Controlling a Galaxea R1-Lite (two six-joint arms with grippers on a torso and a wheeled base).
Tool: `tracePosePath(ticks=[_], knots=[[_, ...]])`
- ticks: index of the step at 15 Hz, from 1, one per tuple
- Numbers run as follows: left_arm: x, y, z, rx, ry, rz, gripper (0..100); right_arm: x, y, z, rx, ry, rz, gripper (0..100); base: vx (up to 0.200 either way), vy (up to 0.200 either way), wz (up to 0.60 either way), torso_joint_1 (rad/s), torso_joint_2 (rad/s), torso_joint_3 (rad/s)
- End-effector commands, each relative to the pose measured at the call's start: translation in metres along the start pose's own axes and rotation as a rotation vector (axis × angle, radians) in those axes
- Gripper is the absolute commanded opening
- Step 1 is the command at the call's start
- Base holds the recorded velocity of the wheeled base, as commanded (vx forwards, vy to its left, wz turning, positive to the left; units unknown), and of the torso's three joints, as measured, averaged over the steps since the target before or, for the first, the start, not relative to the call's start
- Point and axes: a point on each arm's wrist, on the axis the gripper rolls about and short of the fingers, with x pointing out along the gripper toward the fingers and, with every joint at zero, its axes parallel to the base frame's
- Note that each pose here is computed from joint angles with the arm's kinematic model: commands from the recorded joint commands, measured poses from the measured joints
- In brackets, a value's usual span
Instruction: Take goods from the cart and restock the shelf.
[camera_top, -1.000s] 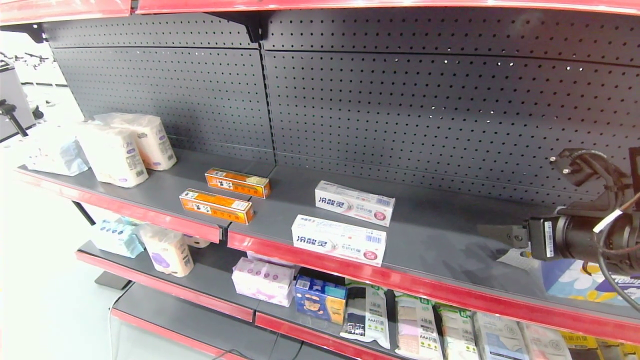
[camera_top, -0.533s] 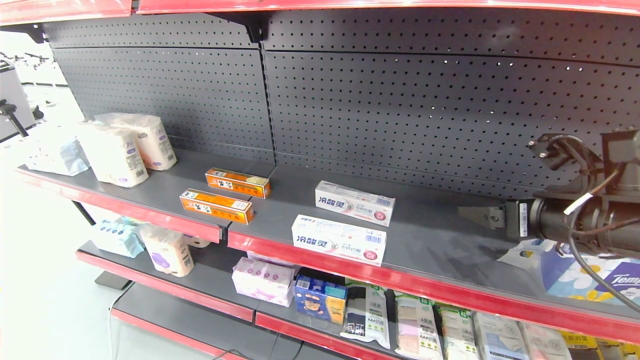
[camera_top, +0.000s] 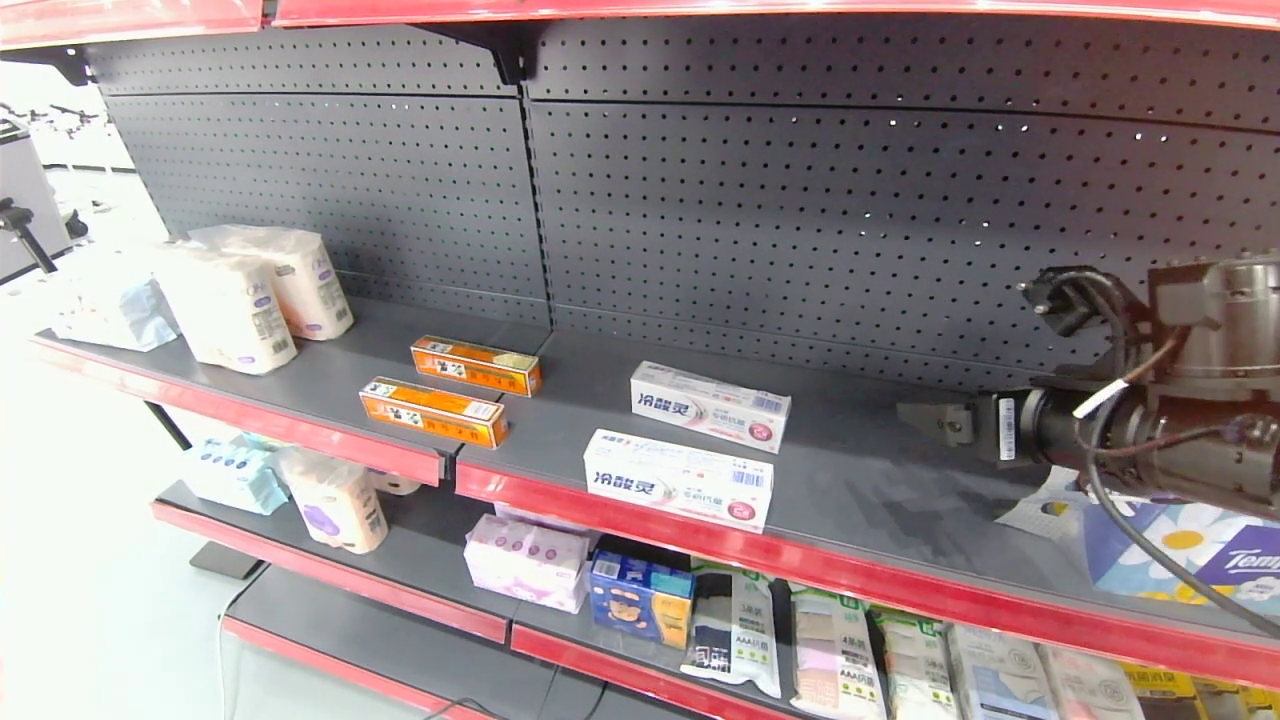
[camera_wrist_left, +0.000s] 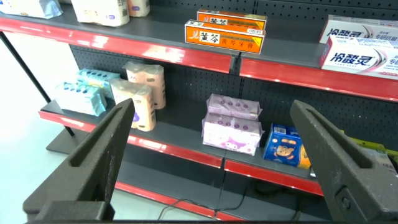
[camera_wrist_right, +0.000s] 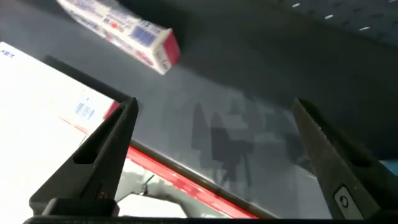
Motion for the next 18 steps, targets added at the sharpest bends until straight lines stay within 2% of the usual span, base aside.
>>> tracePosePath(ticks=[1,3,5,8,11,15,16,18], knots=[[0.0,0.0,0.0,0.0,0.001,0.001,100,-0.058,-0.023,-0.016,-0.079,-0.081,-0.057,100,0.0,0.0,0.0,0.0,0.0,0.0],[0.0,0.0,0.0,0.0,0.001,0.001,100,-0.091,-0.041,-0.021,-0.057,-0.155,-0.117,100,0.0,0.0,0.0,0.0,0.0,0.0],[0.0,0.0,0.0,0.0,0.001,0.001,100,-0.119,-0.052,-0.048,-0.018,-0.182,-0.187,100,0.0,0.0,0.0,0.0,0.0,0.0],[0.0,0.0,0.0,0.0,0.001,0.001,100,-0.154,-0.046,-0.099,0.004,-0.253,-0.213,100,0.0,0.0,0.0,0.0,0.0,0.0],[0.0,0.0,0.0,0.0,0.001,0.001,100,-0.166,-0.038,-0.141,0.019,-0.28,-0.281,100,0.0,0.0,0.0,0.0,0.0,0.0],[0.0,0.0,0.0,0.0,0.001,0.001,100,-0.167,-0.031,-0.172,-0.013,-0.335,-0.279,100,0.0,0.0,0.0,0.0,0.0,0.0],[0.0,0.0,0.0,0.0,0.0,0.001,100,-0.166,-0.029,-0.183,-0.017,-0.371,-0.284,100,0.0,0.0,0.0,0.0,0.0,0.0],[0.0,0.0,0.0,0.0,0.001,0.001,100,-0.171,-0.027,-0.188,-0.032,-0.427,-0.256,100,0.0,0.0,0.0,0.0,0.0,0.0]])
